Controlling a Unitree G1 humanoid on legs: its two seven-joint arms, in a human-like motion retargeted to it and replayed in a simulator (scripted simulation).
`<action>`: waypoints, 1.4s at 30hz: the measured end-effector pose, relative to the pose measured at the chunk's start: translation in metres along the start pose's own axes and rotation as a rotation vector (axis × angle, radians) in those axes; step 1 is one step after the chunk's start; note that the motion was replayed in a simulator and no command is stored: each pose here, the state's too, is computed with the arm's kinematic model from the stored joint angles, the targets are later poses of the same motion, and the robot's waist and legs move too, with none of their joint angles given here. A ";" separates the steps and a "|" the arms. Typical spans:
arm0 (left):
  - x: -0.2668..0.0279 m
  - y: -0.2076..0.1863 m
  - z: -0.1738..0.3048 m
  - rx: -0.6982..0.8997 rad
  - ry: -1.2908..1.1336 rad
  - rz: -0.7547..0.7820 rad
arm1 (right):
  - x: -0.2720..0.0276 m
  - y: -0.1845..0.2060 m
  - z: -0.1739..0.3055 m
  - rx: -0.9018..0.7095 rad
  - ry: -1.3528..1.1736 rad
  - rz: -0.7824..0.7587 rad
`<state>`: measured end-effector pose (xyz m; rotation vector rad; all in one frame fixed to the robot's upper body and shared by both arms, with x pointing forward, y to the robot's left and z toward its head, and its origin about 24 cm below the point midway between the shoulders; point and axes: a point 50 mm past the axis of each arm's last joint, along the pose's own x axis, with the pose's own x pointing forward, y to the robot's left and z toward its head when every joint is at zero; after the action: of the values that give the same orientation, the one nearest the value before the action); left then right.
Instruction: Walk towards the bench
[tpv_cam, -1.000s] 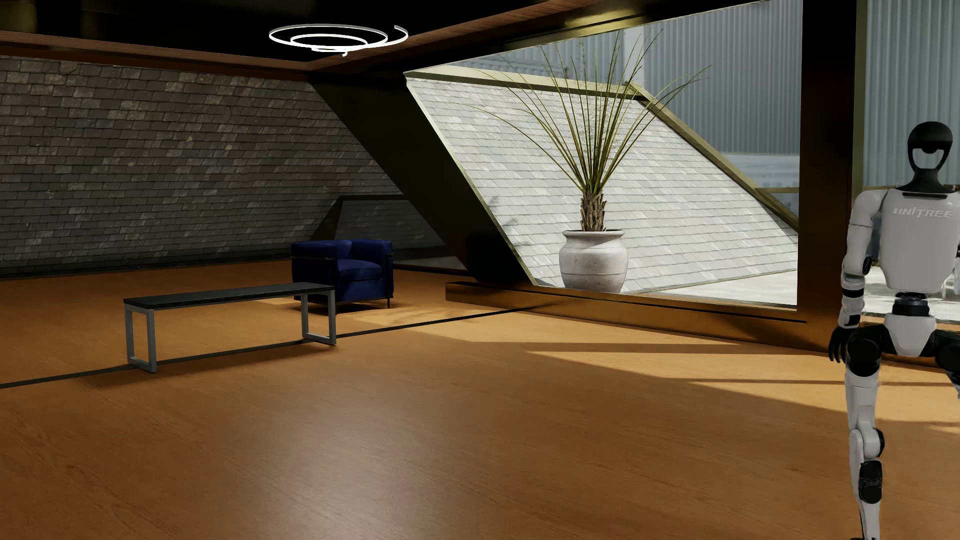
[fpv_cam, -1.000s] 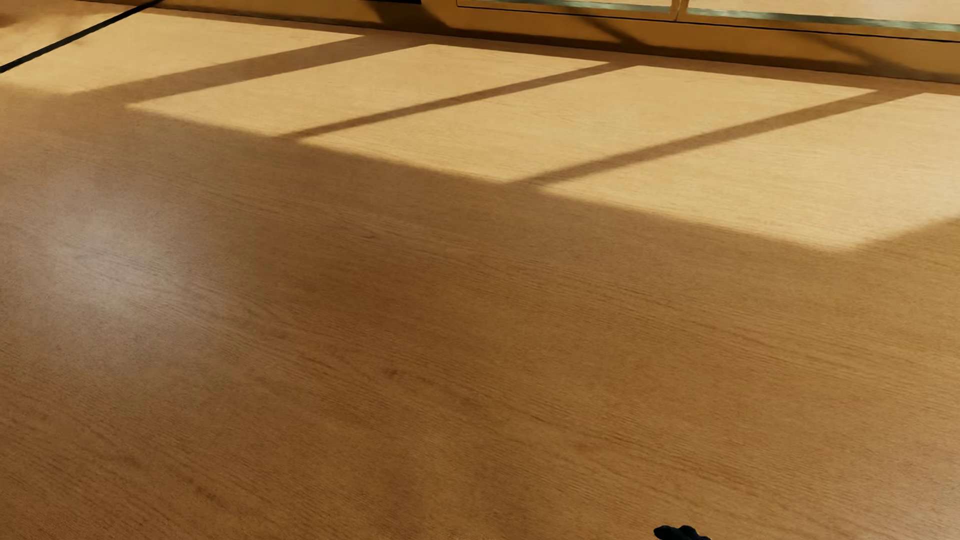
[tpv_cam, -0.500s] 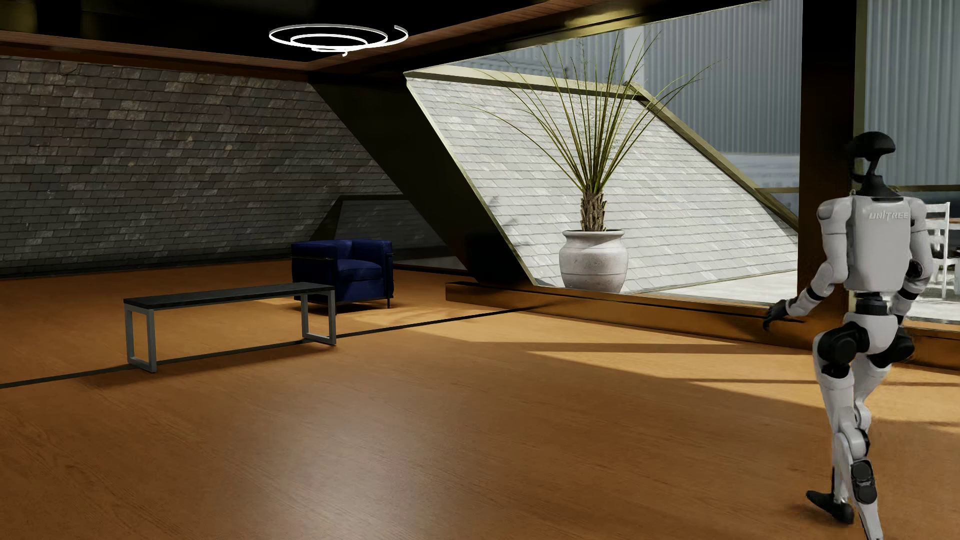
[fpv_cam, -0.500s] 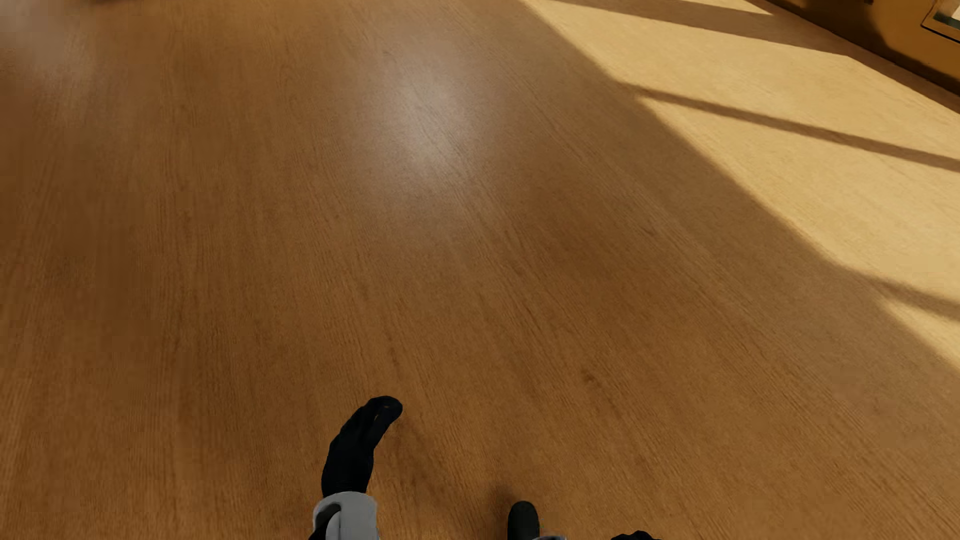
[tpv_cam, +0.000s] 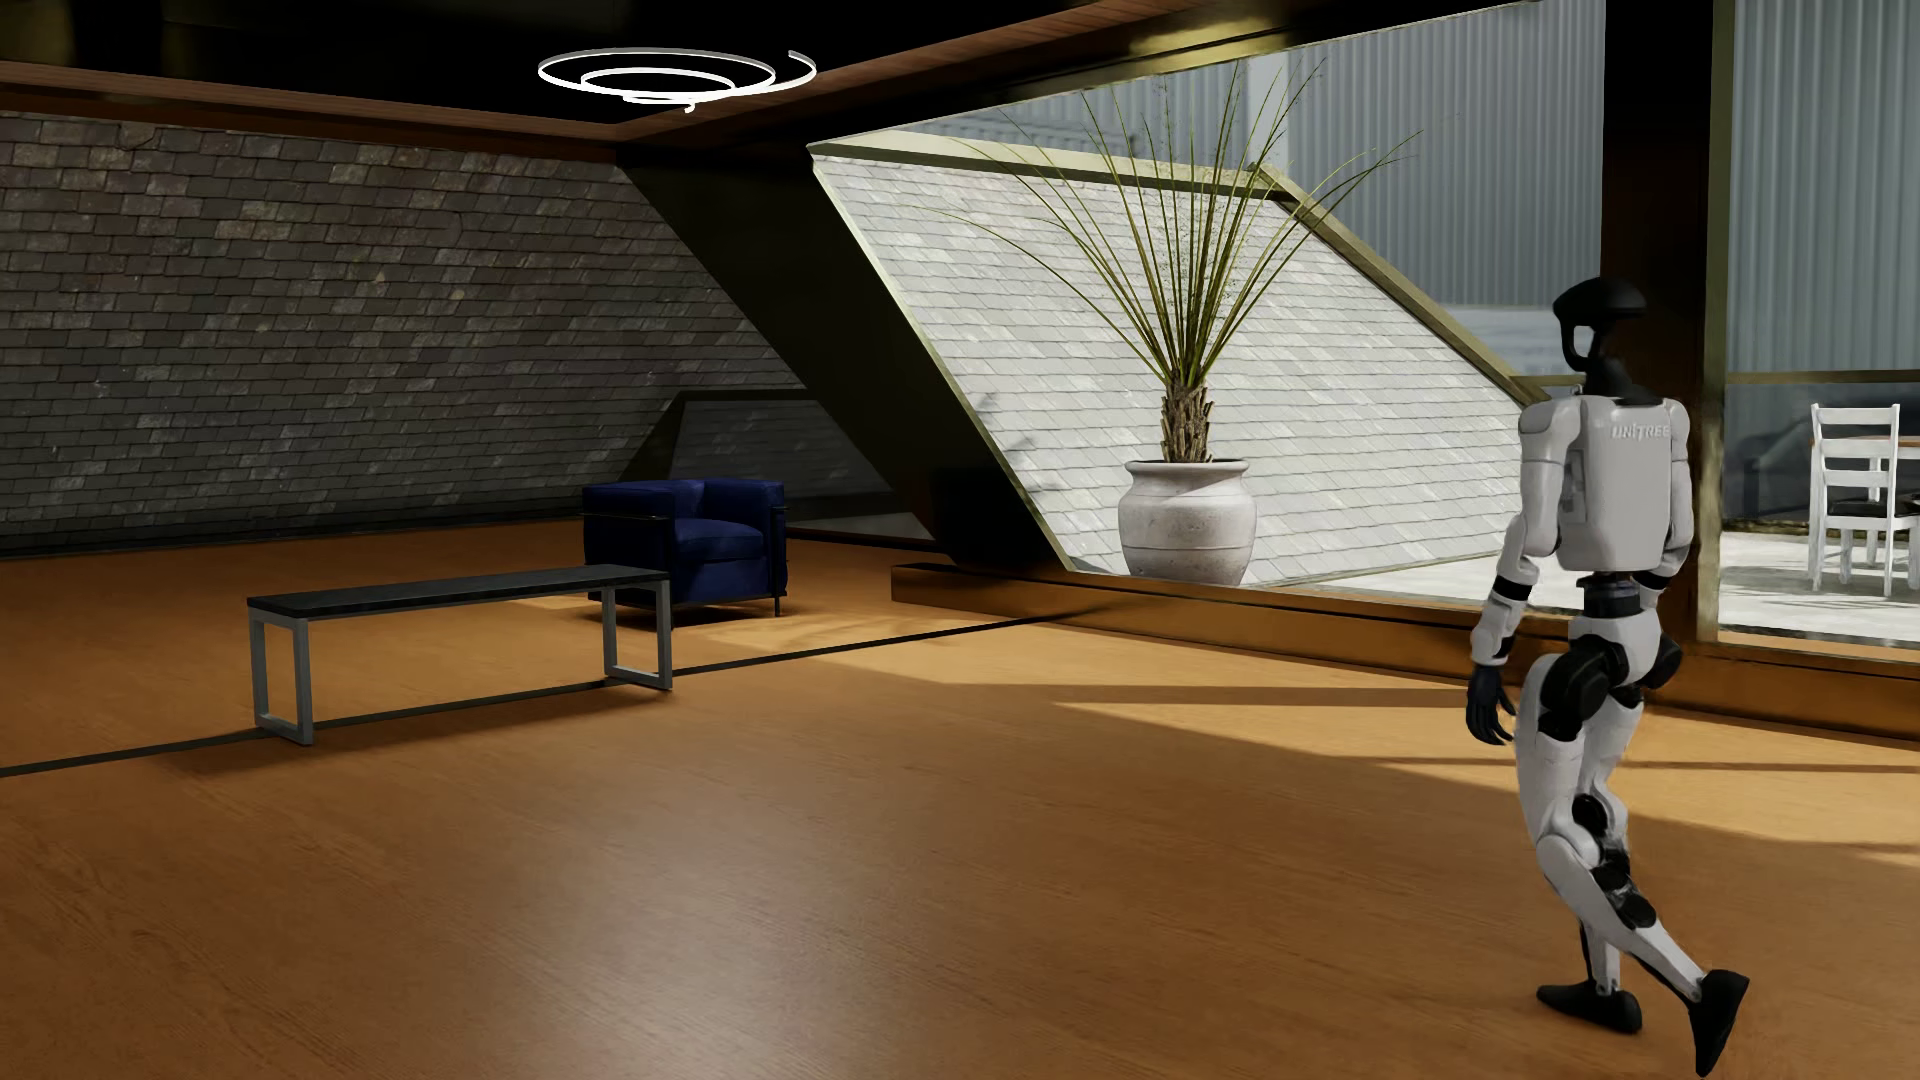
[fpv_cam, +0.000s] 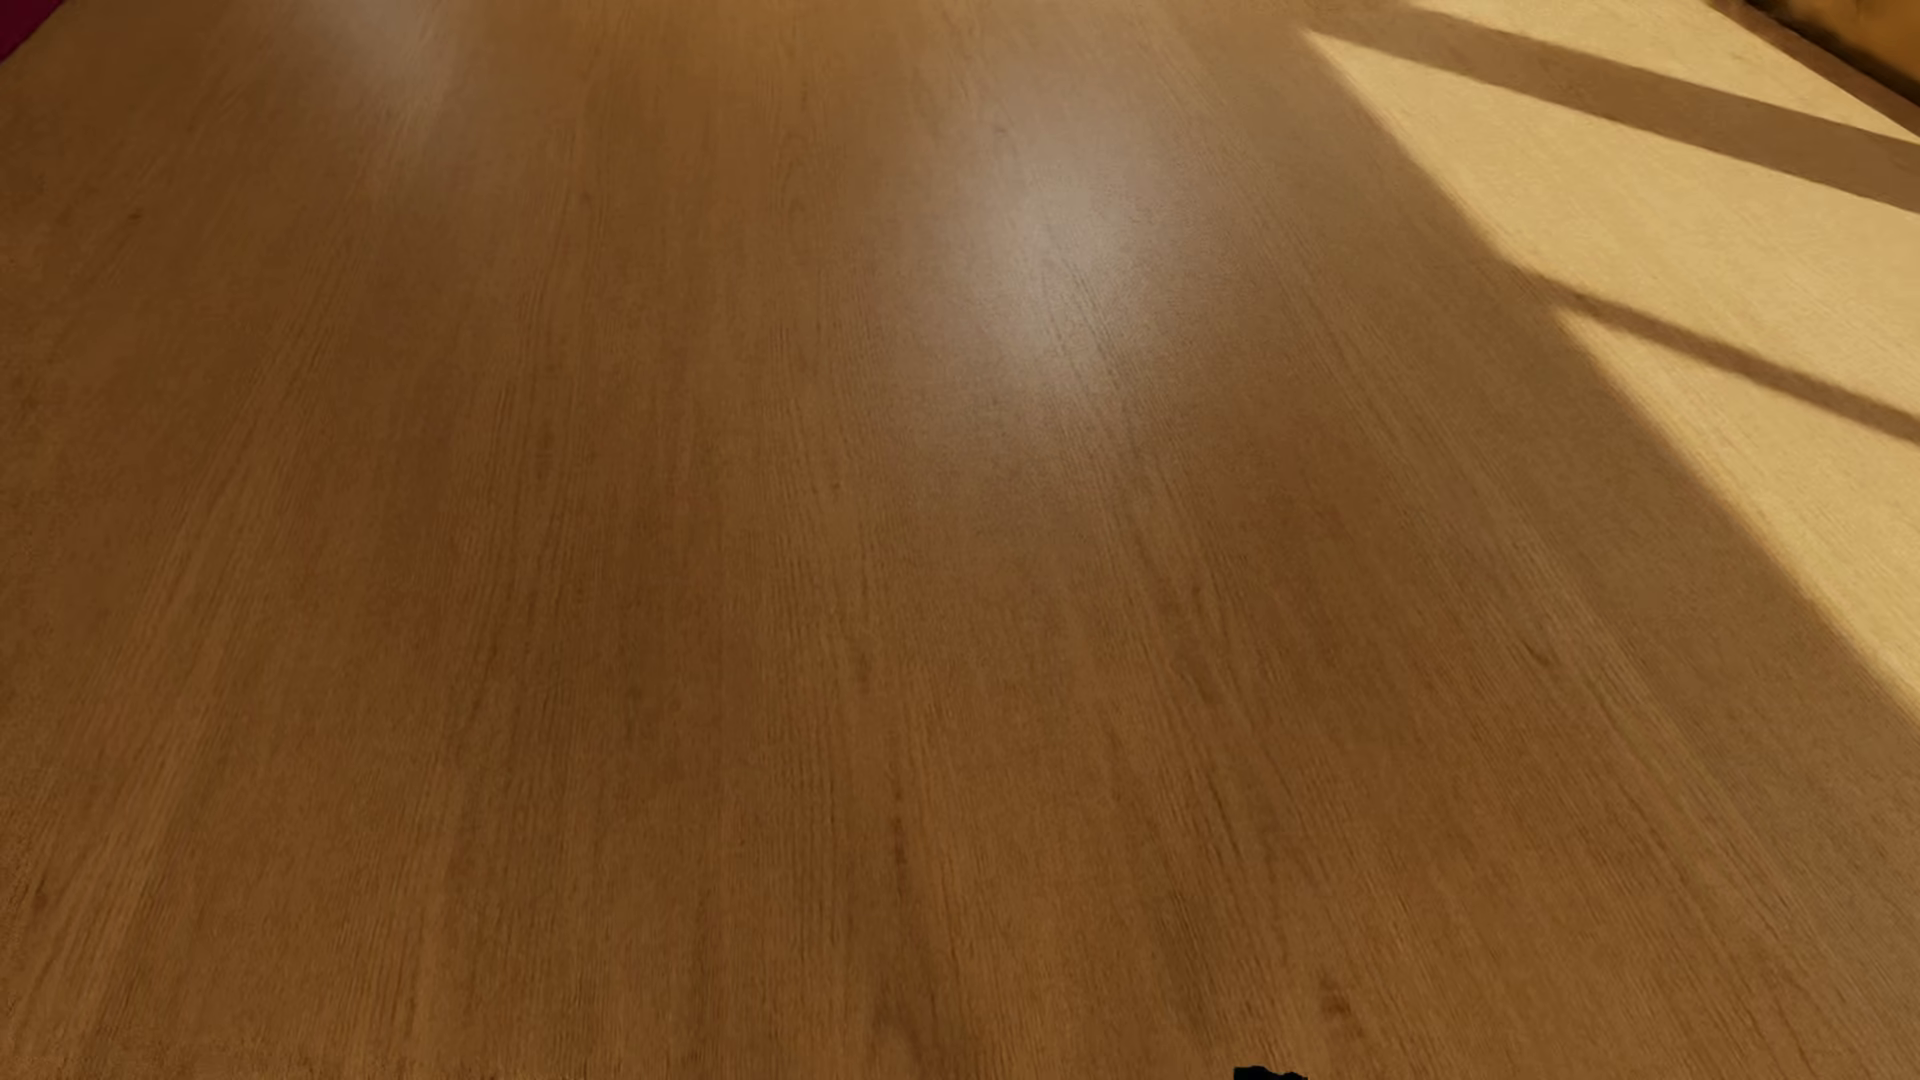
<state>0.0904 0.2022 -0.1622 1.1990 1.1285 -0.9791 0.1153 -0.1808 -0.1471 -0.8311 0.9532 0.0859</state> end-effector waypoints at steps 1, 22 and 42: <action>-0.004 0.019 -0.010 -0.145 0.023 0.132 | -0.001 0.004 0.005 0.009 -0.016 0.000; 0.003 -0.037 0.035 -0.554 0.162 0.285 | 0.008 -0.043 0.016 -0.438 -0.201 0.082; -0.004 0.062 0.060 -0.002 -0.016 0.415 | -0.004 0.008 -0.005 -0.151 0.026 0.138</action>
<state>0.1581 0.1505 -0.1464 1.3535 0.8210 -0.6672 0.1061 -0.1771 -0.1503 -0.9061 1.0373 0.2694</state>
